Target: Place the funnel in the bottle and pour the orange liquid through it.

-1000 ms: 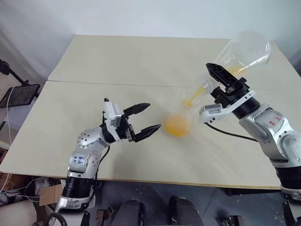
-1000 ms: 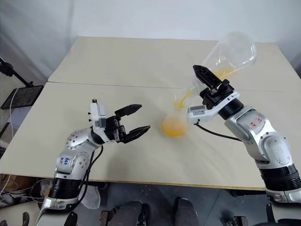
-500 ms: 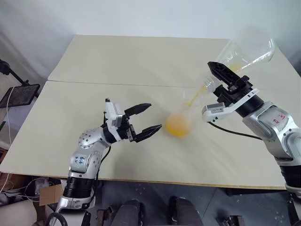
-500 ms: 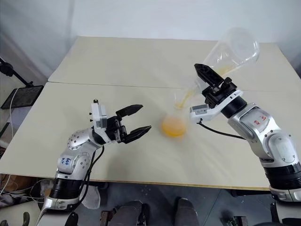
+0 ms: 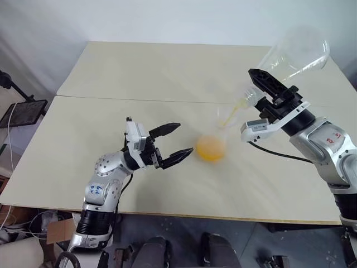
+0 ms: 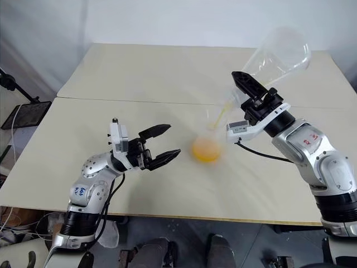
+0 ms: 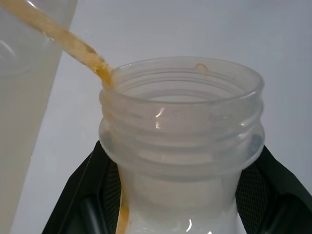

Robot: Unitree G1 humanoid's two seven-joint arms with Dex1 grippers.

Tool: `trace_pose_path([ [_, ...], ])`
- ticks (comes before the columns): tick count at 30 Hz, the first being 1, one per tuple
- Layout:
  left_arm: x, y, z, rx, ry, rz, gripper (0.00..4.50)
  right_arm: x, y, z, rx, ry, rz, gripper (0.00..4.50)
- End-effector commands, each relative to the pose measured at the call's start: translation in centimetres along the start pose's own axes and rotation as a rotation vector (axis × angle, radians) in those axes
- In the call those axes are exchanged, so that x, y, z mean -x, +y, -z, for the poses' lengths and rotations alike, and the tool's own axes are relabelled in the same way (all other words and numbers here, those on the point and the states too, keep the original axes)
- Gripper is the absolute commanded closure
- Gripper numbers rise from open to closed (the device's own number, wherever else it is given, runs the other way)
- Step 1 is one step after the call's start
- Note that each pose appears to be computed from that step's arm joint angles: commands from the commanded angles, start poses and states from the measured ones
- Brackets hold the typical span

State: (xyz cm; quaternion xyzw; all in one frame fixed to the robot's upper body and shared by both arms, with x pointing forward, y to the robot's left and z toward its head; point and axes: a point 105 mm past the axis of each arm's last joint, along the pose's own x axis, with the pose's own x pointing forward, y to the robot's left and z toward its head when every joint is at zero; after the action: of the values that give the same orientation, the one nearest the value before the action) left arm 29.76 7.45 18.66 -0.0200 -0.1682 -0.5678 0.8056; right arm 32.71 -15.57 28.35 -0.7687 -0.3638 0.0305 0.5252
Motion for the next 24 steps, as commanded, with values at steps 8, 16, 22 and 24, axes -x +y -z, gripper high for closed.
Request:
trace_pose_path([
  [8, 0.0, -0.1, -0.3, -0.017, -0.019, -0.004, 0.00, 0.1, -1.6, 0.4, 0.020, 0.011, 0.066, 1.94],
  [16, 0.0, -0.1, -0.4, -0.019, -0.016, -0.004, 0.00, 0.3, -0.9, 0.3, -0.053, 0.034, 0.071, 1.94],
  [22, 0.1, 0.0, -0.4, -0.019, -0.009, -0.001, 0.00, 0.4, -1.7, 0.8, -0.240, 0.093, 0.135, 1.94],
  [24, 0.1, 0.1, -0.5, -0.019, -0.004, 0.003, 0.00, 0.8, -1.7, 1.9, -0.436, 0.168, 0.158, 1.94],
])
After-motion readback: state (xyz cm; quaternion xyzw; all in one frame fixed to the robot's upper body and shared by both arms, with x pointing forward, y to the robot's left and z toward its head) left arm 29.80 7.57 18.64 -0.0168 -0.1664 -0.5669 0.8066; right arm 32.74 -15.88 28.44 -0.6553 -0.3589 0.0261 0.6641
